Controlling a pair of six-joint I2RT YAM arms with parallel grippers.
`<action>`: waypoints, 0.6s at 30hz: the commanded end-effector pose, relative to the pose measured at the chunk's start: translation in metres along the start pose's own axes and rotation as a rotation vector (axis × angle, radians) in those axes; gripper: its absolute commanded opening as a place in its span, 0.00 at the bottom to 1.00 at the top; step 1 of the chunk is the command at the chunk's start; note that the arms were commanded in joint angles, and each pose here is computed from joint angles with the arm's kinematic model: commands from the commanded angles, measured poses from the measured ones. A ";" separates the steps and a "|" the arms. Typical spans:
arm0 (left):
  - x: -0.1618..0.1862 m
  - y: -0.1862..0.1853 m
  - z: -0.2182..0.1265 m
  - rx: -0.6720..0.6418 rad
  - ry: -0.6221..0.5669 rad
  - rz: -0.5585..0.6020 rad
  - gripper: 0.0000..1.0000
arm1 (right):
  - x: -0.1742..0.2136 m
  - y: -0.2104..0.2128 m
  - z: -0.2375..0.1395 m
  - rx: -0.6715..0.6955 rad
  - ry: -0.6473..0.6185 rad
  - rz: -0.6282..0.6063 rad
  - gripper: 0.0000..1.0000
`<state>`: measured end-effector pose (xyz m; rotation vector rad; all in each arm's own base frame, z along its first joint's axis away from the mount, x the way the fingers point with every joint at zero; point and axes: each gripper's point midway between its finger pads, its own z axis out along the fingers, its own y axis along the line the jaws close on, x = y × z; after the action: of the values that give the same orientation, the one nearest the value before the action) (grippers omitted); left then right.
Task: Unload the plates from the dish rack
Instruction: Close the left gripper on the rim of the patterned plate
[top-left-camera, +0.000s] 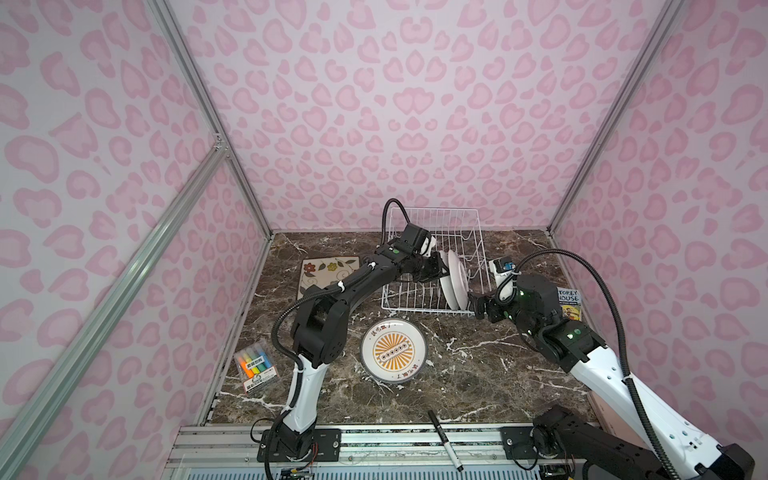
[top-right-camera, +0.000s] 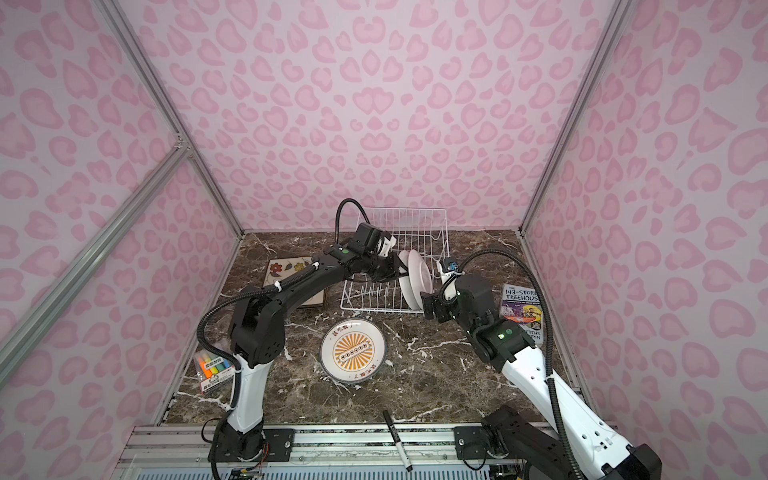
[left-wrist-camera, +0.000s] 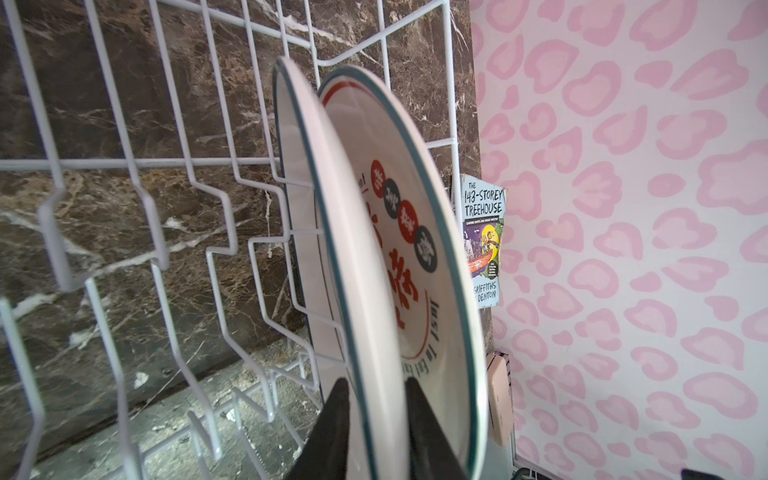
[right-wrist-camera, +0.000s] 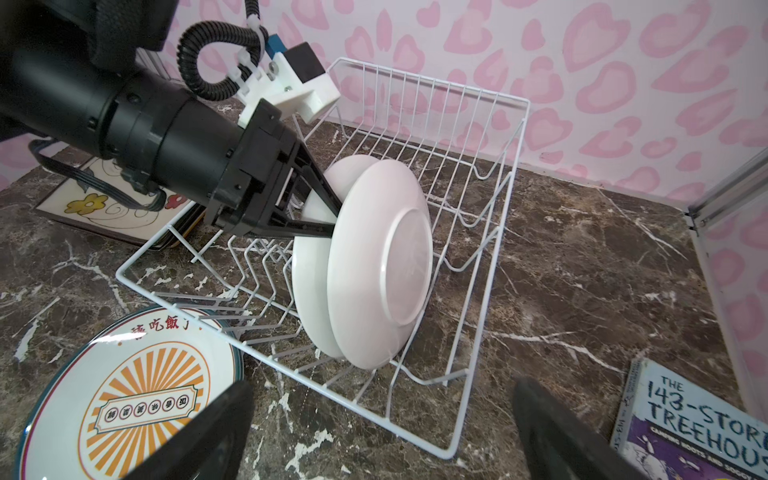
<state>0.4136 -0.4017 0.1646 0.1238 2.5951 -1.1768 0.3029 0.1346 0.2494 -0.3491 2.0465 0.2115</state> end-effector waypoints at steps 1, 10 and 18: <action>0.001 0.009 -0.005 -0.050 -0.008 -0.023 0.18 | -0.007 -0.002 0.001 0.015 -0.038 0.015 0.99; 0.006 0.007 -0.010 -0.045 0.001 -0.049 0.05 | -0.004 -0.003 0.008 0.023 -0.026 0.002 0.99; 0.009 -0.004 -0.016 0.008 0.009 -0.069 0.03 | -0.003 -0.007 0.011 0.024 -0.025 0.004 0.99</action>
<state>0.4063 -0.3982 0.1738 0.0909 2.5876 -1.2179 0.3121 0.1306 0.2464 -0.3253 2.0384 0.1931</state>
